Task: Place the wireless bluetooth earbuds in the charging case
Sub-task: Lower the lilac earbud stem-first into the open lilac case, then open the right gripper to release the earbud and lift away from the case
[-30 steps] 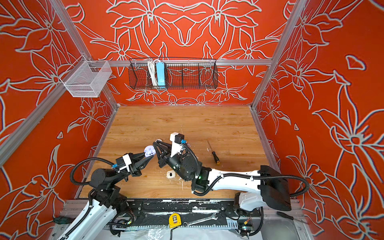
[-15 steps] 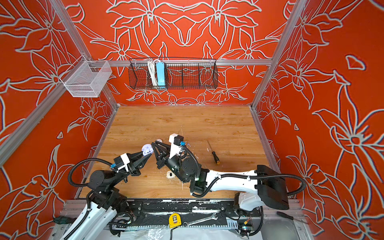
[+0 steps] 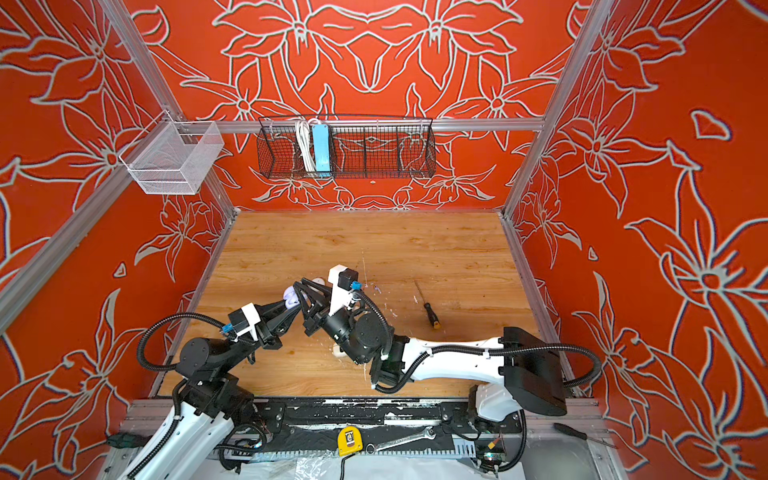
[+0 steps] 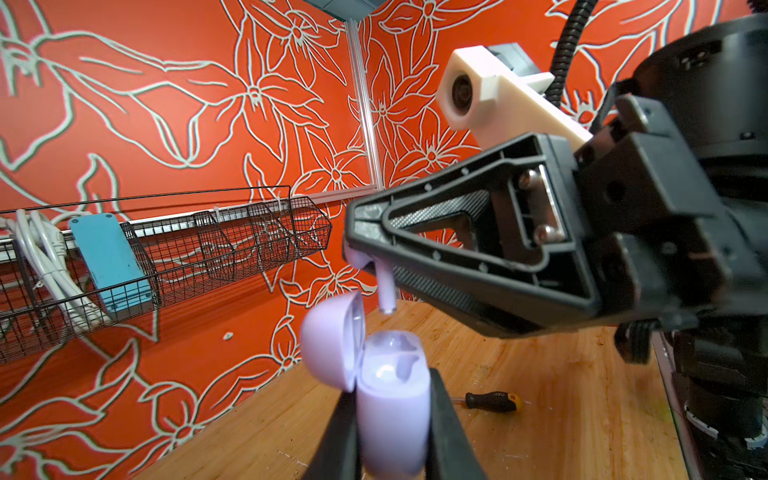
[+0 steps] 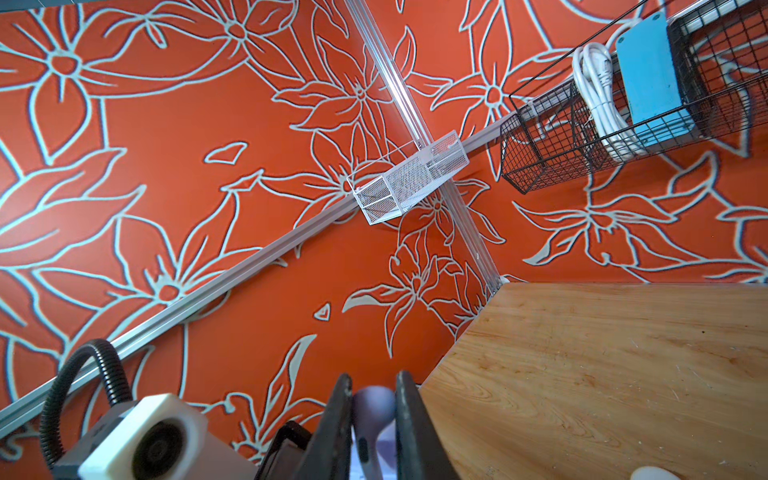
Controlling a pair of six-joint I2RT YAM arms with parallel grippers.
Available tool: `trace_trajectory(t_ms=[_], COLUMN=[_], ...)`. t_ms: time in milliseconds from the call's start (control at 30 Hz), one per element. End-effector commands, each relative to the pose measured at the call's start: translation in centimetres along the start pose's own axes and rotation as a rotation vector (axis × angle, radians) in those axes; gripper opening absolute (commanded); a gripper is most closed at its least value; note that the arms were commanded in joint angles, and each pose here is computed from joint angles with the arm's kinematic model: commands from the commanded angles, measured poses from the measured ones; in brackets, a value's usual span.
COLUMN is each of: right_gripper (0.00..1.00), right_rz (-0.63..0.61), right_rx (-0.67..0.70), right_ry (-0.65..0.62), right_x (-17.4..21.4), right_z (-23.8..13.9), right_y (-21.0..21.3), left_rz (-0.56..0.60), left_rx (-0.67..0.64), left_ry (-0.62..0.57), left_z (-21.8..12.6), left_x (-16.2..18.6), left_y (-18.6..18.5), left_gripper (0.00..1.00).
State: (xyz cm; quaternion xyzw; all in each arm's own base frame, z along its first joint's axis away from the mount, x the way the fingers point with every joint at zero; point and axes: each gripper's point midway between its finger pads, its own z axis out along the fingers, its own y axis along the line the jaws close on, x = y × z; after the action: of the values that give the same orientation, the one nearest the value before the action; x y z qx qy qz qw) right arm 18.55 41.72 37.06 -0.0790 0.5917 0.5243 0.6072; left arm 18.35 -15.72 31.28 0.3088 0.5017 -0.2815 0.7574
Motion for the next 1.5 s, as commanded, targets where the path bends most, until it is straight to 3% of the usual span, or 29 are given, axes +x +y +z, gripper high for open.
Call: trace_trajectory(t_ms=[0,800,1233,1333,1467], right_gripper=[0.13,0.13,0.13,0.18,0.34], right_rz=[0.017,-0.01,-0.101,-0.116,-0.128], right_rx=[0.001,0.061,0.109,0.095,0.132], right_ry=[-0.032,0.033,0.145,0.162,0.154], right_x=[-0.5,2.2,4.0,4.6,4.8], right_z=[0.3,-0.1,-1.0,-1.3,-1.8], right_y=[0.5,-1.1,-1.9,-1.8,-2.8], left_rz=[0.014,0.001,0.011,0.011,0.006], left_rx=[-0.011,-0.045,-0.009,-0.005,-0.005], left_ry=[-0.04,-0.061,-0.049,-0.049,-0.049], left_z=[0.0,0.1,0.1,0.1,0.1], left_x=[-1.8,-3.0,-3.1,-3.1,-3.0], left_y=[0.2,0.8,0.2,0.1,0.1], left_gripper=[0.0,0.0,0.0,0.0,0.0])
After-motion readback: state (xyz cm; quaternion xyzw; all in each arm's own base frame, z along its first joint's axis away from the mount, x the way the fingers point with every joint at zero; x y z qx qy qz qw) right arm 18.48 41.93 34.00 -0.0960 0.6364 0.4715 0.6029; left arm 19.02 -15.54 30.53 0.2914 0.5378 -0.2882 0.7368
